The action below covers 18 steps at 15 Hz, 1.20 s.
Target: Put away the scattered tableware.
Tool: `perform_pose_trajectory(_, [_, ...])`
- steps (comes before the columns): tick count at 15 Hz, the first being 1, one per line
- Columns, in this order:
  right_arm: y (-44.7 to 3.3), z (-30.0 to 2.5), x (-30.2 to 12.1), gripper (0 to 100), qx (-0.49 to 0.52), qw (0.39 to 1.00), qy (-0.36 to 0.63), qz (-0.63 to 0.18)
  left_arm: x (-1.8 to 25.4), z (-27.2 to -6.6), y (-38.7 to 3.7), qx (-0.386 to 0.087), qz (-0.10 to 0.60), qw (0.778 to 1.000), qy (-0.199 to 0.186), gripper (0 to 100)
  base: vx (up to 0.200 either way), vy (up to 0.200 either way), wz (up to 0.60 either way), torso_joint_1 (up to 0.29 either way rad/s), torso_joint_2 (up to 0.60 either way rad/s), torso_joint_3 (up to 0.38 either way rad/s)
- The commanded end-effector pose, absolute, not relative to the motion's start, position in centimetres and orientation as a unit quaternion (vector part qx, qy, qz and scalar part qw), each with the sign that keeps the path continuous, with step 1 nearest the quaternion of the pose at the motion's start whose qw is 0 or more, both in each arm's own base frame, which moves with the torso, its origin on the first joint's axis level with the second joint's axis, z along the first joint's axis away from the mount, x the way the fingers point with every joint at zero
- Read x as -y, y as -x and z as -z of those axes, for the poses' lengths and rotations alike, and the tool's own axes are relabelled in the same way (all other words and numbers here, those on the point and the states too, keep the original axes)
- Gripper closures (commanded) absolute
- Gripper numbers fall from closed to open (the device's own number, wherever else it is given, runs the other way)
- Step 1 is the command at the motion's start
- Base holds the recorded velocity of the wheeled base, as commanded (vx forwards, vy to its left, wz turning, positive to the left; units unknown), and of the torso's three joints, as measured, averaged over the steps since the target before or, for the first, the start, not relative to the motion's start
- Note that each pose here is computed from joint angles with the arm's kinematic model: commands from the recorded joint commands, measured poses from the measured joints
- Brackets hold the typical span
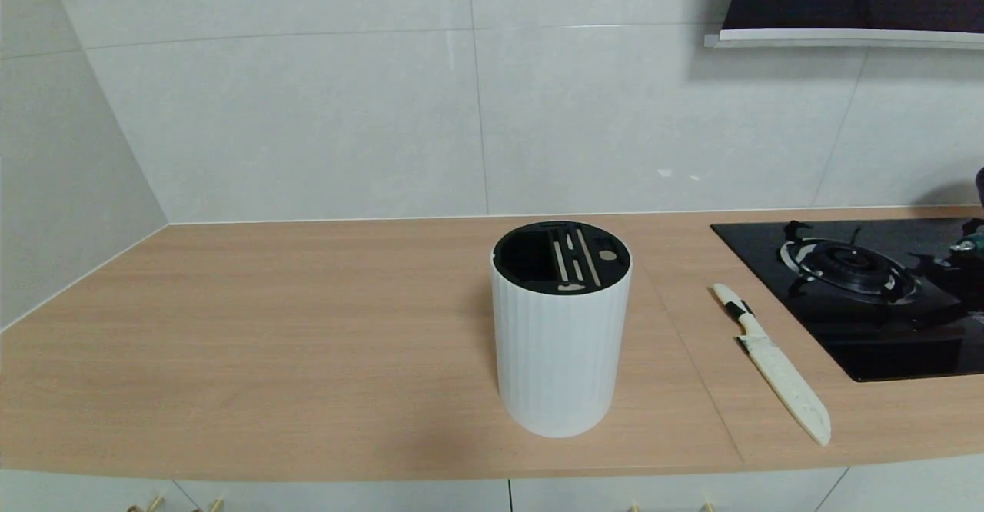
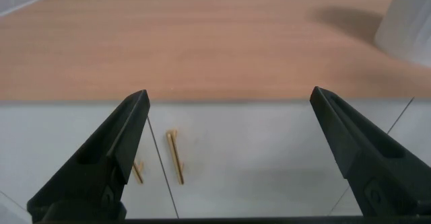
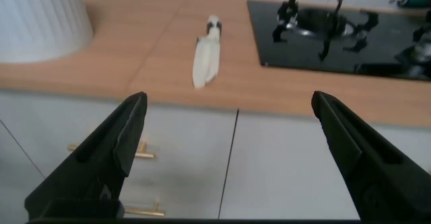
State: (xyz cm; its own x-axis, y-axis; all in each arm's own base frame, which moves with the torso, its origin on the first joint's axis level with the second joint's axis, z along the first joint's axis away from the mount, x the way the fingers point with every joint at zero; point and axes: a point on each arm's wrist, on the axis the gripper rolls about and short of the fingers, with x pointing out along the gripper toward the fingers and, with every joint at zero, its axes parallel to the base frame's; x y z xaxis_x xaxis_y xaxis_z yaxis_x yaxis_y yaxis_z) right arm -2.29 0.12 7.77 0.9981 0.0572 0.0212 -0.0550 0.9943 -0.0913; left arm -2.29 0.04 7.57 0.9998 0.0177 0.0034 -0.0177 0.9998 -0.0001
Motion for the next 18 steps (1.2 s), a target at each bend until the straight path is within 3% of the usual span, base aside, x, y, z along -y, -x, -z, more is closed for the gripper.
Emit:
perform_pose_trajectory(1, [2.27,-7.77,-0.12,0,0.011,0.998,0.045,-0.029,-0.04,-7.56,2.28,0.001,-0.009,1.0,0.0,0,0.0,0.0,0.0,0.242,-0.53,-0.276])
perform_pose_trajectory(12, [2.27,-7.77,-0.12,0,0.011,0.998,0.045,-0.029,-0.04,-7.56,2.28,0.001,-0.009,1.0,0.0,0,0.0,0.0,0.0,0.258,-0.54,-0.286])
perform_pose_trajectory(18, [2.27,-7.77,-0.12,0,0.011,0.999,0.045,-0.029,-0.04,-7.56,2.28,0.001,-0.009,1.0,0.0,0,0.0,0.0,0.0,0.074,-0.15,-0.079])
